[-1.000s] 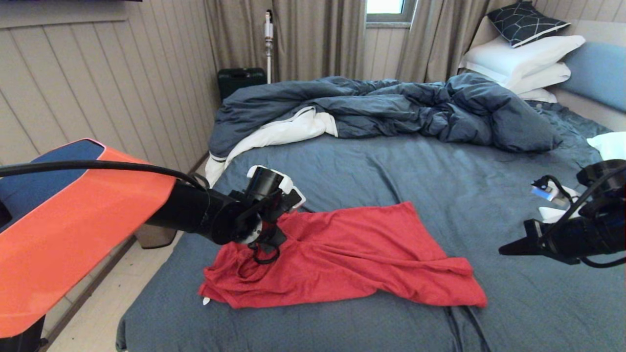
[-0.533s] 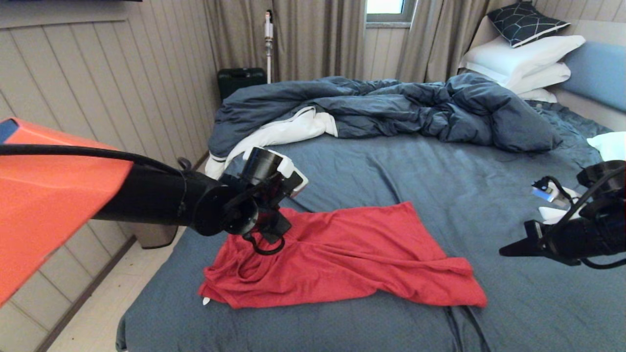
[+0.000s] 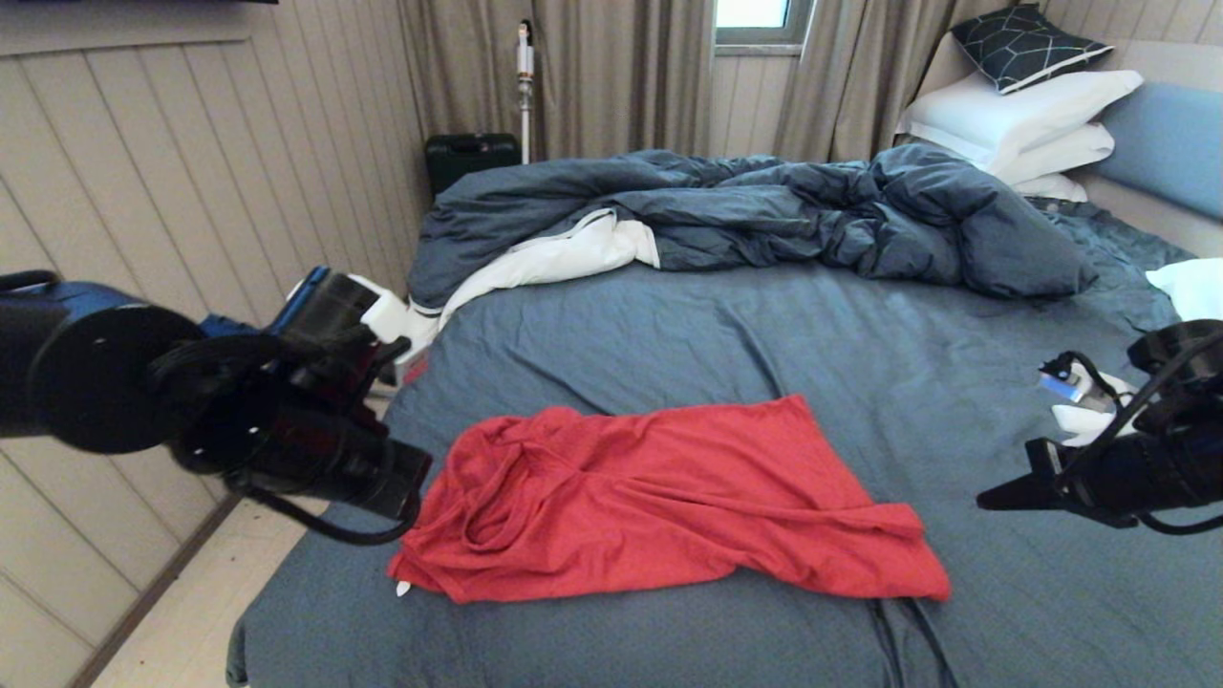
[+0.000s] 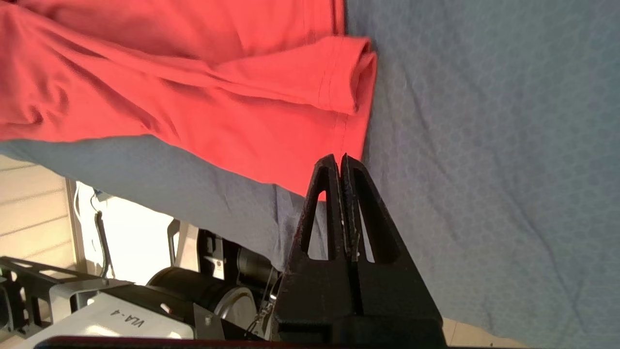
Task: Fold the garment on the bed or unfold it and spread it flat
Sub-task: Fold the red T-shirt
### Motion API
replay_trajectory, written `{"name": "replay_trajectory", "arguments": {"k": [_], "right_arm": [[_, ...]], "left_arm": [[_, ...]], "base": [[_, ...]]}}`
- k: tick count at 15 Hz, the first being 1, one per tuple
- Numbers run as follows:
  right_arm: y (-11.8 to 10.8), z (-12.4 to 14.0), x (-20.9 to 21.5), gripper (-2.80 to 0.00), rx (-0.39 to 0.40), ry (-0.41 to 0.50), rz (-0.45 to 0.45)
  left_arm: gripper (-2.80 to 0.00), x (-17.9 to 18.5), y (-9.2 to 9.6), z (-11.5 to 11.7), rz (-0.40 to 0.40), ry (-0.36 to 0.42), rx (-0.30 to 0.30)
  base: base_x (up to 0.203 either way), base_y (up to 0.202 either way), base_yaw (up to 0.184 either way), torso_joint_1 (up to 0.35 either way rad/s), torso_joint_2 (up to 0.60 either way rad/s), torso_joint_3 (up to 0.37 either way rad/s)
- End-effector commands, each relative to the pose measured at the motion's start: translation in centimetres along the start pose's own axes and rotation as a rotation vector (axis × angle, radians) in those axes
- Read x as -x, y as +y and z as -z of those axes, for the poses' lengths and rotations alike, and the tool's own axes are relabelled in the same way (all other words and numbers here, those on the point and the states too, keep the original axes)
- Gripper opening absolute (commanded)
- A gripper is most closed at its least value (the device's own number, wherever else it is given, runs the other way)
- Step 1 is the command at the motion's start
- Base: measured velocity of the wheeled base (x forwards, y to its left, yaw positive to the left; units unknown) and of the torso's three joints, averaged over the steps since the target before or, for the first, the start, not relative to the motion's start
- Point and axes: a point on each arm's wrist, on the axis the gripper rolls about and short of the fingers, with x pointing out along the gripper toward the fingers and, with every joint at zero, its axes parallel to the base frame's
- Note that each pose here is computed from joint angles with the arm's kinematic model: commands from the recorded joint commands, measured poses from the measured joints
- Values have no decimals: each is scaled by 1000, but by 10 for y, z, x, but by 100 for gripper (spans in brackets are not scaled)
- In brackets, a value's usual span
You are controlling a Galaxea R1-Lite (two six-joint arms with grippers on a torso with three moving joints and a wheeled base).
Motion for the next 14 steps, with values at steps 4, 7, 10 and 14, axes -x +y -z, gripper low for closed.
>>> {"name": "replay_trajectory", "arguments": {"k": [4,7,10,14], "right_arm": [[2,1,-27,-280,14,89,16],[6,0,-47,-280,51,152,99],[11,1,-56,-280,67,177,90],[21,-3,-77,-280,116,228,142]], "left_arm": [[-280,10,27,106,1,97,198],[-280,13,32,124,11,-5,271],[-280,9,31,121,10,4,264],[-280,6,31,120,14,11,227]], "base": [[0,0,0,0,0,0],[0,0,0,0,0,0],[0,0,0,0,0,0],[0,0,0,0,0,0]]}}
